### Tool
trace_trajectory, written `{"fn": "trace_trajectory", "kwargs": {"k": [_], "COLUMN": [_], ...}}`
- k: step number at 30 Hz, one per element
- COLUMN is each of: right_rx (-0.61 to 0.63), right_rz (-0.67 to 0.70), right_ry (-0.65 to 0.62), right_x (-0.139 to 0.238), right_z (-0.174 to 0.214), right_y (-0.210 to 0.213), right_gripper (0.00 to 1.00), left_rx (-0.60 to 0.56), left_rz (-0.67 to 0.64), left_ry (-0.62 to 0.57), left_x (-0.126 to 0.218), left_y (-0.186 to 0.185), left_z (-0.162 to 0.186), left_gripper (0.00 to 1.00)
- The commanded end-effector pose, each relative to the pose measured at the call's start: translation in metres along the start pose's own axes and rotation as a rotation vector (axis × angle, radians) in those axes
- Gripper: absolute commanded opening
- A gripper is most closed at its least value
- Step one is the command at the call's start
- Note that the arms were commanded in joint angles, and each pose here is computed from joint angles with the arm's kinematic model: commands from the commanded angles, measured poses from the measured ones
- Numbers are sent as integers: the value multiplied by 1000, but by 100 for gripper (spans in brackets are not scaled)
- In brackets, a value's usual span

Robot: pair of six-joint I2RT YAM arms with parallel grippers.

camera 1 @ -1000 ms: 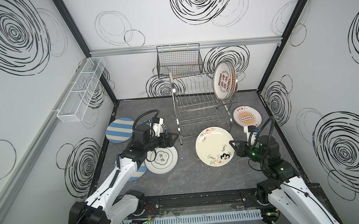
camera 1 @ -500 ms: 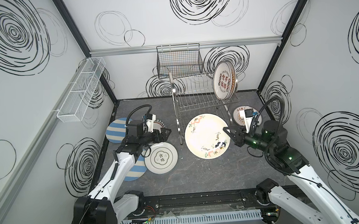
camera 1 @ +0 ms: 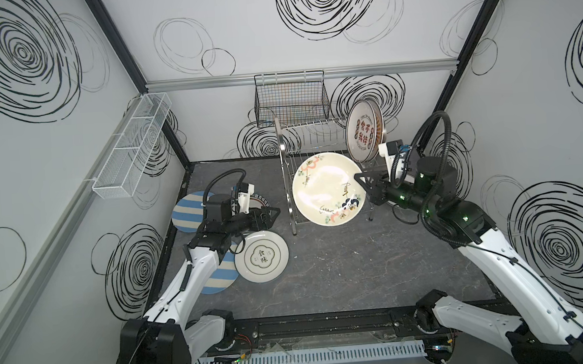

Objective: Load the plates into the dish rack
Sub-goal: 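Lift the floral plate upright with the right gripper over the rack, then lower the floral plate into the rack beside the 'Enjoy The Moment' plate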

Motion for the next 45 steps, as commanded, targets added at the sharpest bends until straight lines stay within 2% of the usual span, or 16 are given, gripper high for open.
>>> {"fn": "trace_trajectory", "kwargs": {"k": [1, 10, 16, 24, 35, 45], "right_rx": [82, 151, 234, 372, 412, 427], "right_rz": [-14, 235, 435, 792, 989, 1044], "right_ry": [-196, -326, -410, -443, -495, -489], "right_x": [16, -7, -11, -40, -56, -72], "right_z": [-51, -128, -159, -136, -127, -123], "right_y": [26, 26, 31, 52, 57, 52], "right_gripper": [0, 0, 0, 0, 0, 0], "left_rx": [-71, -103, -171, -169, -156, -149], "left_rz": [51, 38, -26, -44, -48, -52], "left_ry": [-33, -71, -67, -33, 0, 0], "left_x": [1, -6, -8, -17, -22, -24], "left_y": [-11, -15, -21, -23, -24, -24], "left_z": [-16, -36, -41, -36, -26, -23], "left_gripper": [96, 96, 96, 96, 96, 96]}}
Point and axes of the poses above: each gripper's point midway between its finger pads, its own x axis back along the fingers, its own y axis along the line the jaws close on, z = x × y, the point moved 10 cm from there along x, back along the fingers, and after that the axes turned 8 degrees about -x, right-handed, at the moved point
